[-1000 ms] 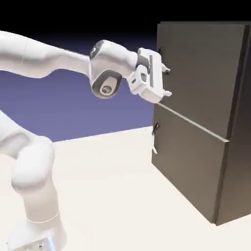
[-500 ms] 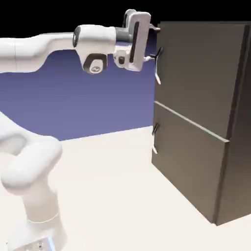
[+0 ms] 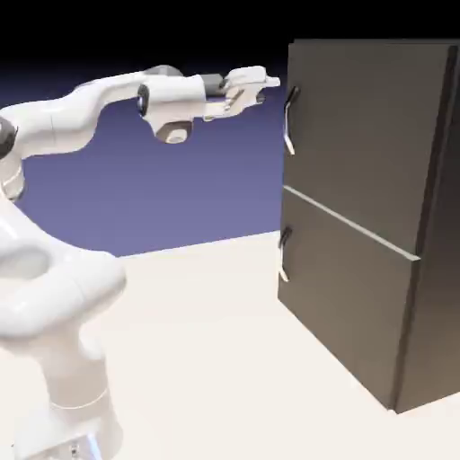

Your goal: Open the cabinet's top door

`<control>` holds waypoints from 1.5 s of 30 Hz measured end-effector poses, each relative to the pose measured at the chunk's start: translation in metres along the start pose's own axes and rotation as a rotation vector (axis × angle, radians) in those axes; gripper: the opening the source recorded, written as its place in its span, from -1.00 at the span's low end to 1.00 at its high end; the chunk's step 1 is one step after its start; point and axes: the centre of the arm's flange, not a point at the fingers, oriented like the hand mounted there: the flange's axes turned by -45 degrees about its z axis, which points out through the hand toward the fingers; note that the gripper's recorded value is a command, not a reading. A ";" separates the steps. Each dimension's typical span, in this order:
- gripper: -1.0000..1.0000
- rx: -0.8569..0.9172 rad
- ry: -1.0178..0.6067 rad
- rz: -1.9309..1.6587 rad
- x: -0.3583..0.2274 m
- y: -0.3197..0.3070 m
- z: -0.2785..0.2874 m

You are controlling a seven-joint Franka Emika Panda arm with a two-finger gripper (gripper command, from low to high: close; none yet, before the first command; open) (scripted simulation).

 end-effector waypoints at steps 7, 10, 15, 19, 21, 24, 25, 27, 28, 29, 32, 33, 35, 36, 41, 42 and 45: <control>0.00 -0.008 0.025 0.282 0.040 0.041 0.032; 0.00 -0.008 0.025 0.282 0.041 0.042 0.062; -1.00 -0.041 0.021 0.283 0.043 0.036 0.056; -1.00 -0.112 0.011 0.285 0.046 0.024 0.026; -1.00 -0.149 0.006 0.285 0.048 0.016 0.010; -1.00 -0.206 -0.003 0.286 0.050 0.004 -0.014; -1.00 -0.226 -0.007 0.287 0.052 -0.001 -0.021; -1.00 -0.266 -0.012 0.285 0.054 -0.011 -0.038; -1.00 -0.287 -0.014 0.284 0.055 -0.016 -0.046; -1.00 -0.308 -0.018 0.284 0.056 -0.021 -0.054; -1.00 -0.371 -0.025 0.282 0.061 -0.039 -0.077; -1.00 -0.392 -0.029 0.281 0.062 -0.045 -0.085; -1.00 -0.436 -0.034 0.283 0.066 -0.059 -0.100; -1.00 -0.462 -0.038 0.283 0.068 -0.067 -0.109; -1.00 -0.595 -0.058 0.281 0.080 -0.112 -0.150; -1.00 -0.617 -0.061 0.281 0.082 -0.120 -0.156; -1.00 -0.674 -0.069 0.281 0.088 -0.142 -0.171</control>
